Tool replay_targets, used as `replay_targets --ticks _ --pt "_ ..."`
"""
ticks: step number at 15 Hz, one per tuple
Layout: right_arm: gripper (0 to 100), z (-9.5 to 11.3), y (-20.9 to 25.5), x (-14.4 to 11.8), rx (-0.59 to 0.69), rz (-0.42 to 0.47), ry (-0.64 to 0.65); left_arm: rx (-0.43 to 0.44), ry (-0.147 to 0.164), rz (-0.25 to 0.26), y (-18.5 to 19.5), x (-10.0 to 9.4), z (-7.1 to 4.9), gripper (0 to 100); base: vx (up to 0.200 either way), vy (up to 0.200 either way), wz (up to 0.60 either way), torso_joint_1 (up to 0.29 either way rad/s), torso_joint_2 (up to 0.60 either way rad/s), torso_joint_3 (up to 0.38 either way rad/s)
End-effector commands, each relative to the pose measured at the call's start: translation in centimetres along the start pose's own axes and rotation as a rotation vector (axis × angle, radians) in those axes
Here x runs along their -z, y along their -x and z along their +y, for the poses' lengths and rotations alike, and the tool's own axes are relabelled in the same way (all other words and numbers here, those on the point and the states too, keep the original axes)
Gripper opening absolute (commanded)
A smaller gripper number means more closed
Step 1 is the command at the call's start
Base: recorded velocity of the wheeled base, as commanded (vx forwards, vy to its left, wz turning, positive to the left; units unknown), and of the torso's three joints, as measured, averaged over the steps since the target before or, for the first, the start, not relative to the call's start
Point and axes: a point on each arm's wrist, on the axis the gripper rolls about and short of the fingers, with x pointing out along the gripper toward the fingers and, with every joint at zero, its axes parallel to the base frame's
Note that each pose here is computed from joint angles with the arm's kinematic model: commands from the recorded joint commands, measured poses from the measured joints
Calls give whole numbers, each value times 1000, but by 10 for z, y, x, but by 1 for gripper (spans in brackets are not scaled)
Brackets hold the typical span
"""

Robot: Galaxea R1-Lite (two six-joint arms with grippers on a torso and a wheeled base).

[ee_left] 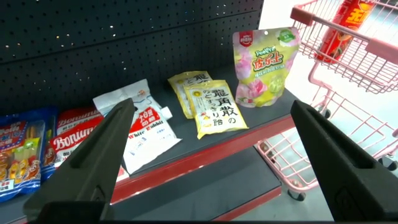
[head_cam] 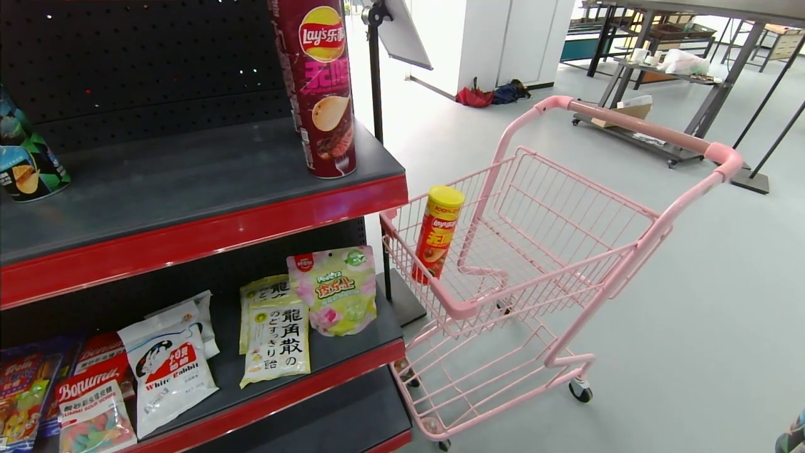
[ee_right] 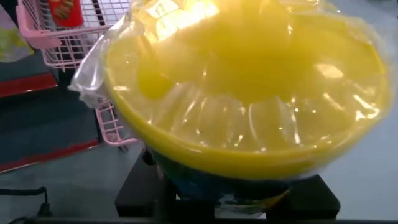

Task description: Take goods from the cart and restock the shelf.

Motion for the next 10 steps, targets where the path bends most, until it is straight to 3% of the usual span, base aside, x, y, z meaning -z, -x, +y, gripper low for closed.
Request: replay_targets --ticks 1,10 --pt "0 -1 7 2 8 -35 -5 1 -2 0 0 0 0 100 0 0 0 56 -212 -154" --pt "0 -1 3 -2 -3 -26 1 1 -2 0 0 0 0 100 0 0 0 156 -492 -333"
